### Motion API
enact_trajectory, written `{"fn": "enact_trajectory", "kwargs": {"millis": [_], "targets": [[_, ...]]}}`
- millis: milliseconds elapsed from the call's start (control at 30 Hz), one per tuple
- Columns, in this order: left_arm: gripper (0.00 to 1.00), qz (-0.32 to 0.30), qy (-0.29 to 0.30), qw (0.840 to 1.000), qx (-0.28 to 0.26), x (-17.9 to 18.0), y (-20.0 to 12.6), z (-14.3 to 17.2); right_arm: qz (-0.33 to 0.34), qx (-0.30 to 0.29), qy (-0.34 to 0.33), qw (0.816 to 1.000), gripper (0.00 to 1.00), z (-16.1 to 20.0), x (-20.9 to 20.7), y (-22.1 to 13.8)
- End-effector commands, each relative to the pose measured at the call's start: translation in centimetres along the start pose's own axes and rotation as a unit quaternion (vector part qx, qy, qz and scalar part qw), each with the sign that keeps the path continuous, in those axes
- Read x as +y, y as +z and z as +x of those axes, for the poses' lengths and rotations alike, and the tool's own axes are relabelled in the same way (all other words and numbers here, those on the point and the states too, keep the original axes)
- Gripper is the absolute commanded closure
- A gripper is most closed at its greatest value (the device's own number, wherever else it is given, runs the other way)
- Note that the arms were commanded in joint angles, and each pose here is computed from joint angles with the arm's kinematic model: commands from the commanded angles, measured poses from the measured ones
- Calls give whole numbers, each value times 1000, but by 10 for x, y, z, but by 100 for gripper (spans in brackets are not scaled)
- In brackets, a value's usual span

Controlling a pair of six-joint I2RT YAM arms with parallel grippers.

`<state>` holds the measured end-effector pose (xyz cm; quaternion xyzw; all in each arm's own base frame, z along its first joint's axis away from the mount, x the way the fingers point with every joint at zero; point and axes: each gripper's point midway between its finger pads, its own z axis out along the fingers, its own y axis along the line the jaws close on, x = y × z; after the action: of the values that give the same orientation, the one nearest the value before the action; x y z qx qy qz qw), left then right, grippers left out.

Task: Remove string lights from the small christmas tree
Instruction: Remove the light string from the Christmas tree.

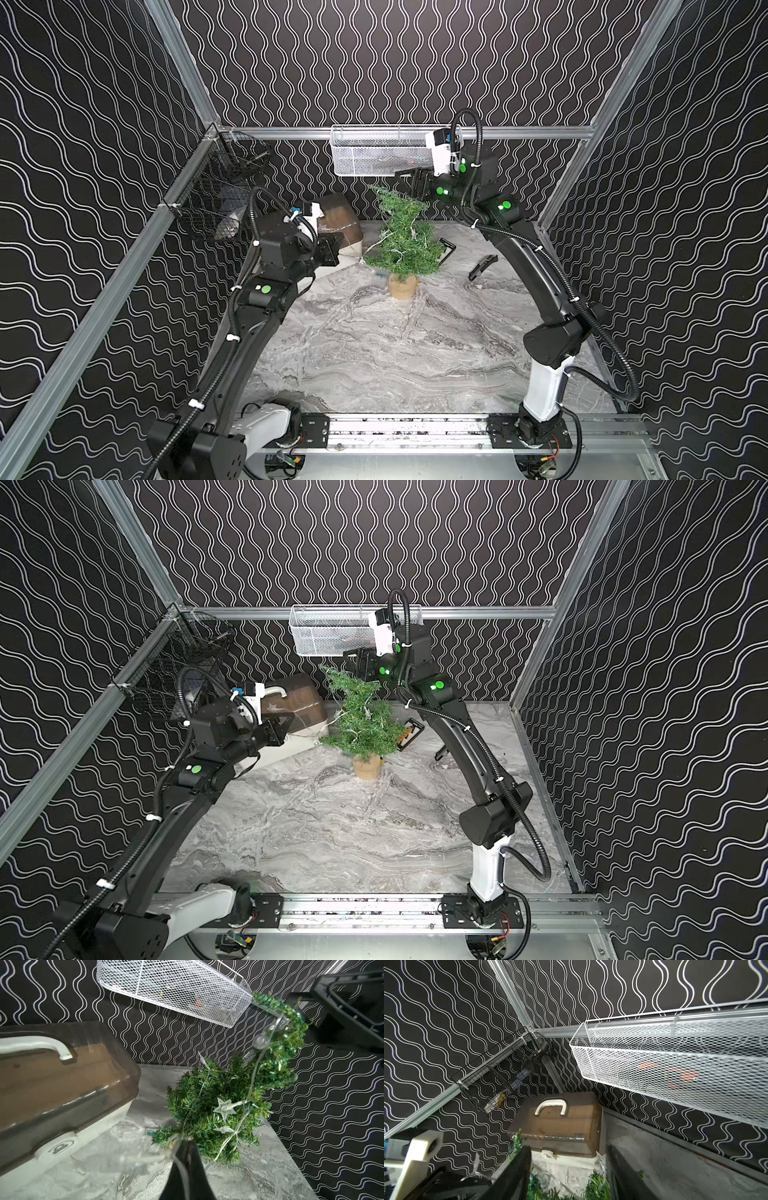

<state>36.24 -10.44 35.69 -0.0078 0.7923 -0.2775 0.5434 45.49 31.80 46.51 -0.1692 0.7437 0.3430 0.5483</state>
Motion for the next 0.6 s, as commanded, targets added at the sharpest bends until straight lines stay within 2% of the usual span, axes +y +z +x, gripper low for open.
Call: {"fn": "enact_trajectory", "kwargs": {"millis": [0, 133, 300, 433, 567], "targets": [[100, 10, -8, 1000, 12, -9, -11, 5, 44, 10, -10, 999, 42, 1, -12, -14], [100, 6, -15, 1000, 19, -14, -25, 9, 52, 37, 5, 998, 42, 19, -12, -31], [100, 36, -41, 998, 29, -26, -26, 28, 19, 67, 59, 996, 42, 63, 0, -57], [100, 62, -41, 996, 48, -42, -18, 45, -11, 77, 121, 990, 42, 97, 10, -76], [100, 84, -40, 994, 65, -59, -12, 62, -56, 63, 216, 973, 41, 128, 25, -84]]}}
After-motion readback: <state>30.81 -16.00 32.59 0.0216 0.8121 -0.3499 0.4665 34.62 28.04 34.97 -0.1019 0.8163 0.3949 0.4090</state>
